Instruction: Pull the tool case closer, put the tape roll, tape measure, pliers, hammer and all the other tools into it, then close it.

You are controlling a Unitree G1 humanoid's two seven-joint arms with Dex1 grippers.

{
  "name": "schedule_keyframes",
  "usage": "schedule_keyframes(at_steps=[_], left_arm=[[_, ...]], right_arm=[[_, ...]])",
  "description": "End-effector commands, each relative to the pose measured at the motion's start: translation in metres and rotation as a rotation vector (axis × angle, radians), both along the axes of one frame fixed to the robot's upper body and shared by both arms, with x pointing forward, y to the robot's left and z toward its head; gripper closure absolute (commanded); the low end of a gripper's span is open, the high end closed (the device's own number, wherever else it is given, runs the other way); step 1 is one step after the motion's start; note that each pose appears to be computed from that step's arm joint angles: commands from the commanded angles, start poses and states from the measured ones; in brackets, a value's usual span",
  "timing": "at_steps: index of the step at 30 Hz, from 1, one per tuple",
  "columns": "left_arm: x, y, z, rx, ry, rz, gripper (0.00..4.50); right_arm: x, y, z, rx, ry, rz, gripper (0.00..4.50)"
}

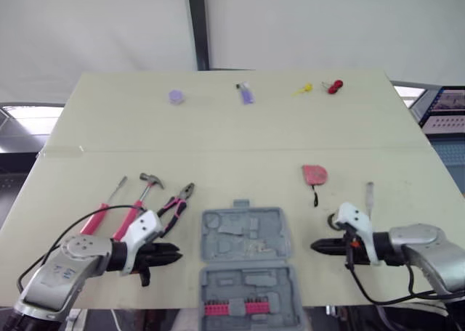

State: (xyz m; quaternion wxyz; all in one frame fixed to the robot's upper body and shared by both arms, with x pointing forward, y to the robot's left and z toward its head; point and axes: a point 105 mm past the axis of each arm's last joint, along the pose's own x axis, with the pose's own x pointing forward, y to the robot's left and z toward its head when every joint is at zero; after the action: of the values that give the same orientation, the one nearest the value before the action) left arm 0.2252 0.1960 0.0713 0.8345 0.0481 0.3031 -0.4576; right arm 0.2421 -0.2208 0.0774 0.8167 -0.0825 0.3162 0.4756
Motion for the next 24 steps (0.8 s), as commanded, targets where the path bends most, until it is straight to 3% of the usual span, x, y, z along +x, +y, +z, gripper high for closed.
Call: schedule_keyframes(at_steps=[1,4,7,10,17,24], left_arm=[[0.005,0.037,0.027,-0.069,-0.060,0.175,1.69],[0.007,0.083,0.042,-0.075,-0.134,0.382,0.17],[0.010,0.119,0.056,-0.114,-0.226,0.563,0.00],[0.009,0.165,0.060,-0.082,-0.308,0.779,0.00],[-0.009,0.246,0.035,0.122,-0.361,1.149,0.00],[-0.018,0.279,0.029,0.165,-0.424,1.348,0.00]], right_arm=[[0.009,-0.047,0.032,0.090,-0.065,-0.177,3.21],[0.012,-0.102,0.048,0.092,-0.137,-0.391,1.70],[0.012,-0.138,0.052,0.079,-0.196,-0.545,0.18],[0.012,-0.168,0.049,0.058,-0.262,-0.679,0.07],[0.014,-0.200,0.030,0.019,-0.336,-0.847,0.07],[0.017,-0.203,0.025,0.043,-0.376,-0.886,0.07]])
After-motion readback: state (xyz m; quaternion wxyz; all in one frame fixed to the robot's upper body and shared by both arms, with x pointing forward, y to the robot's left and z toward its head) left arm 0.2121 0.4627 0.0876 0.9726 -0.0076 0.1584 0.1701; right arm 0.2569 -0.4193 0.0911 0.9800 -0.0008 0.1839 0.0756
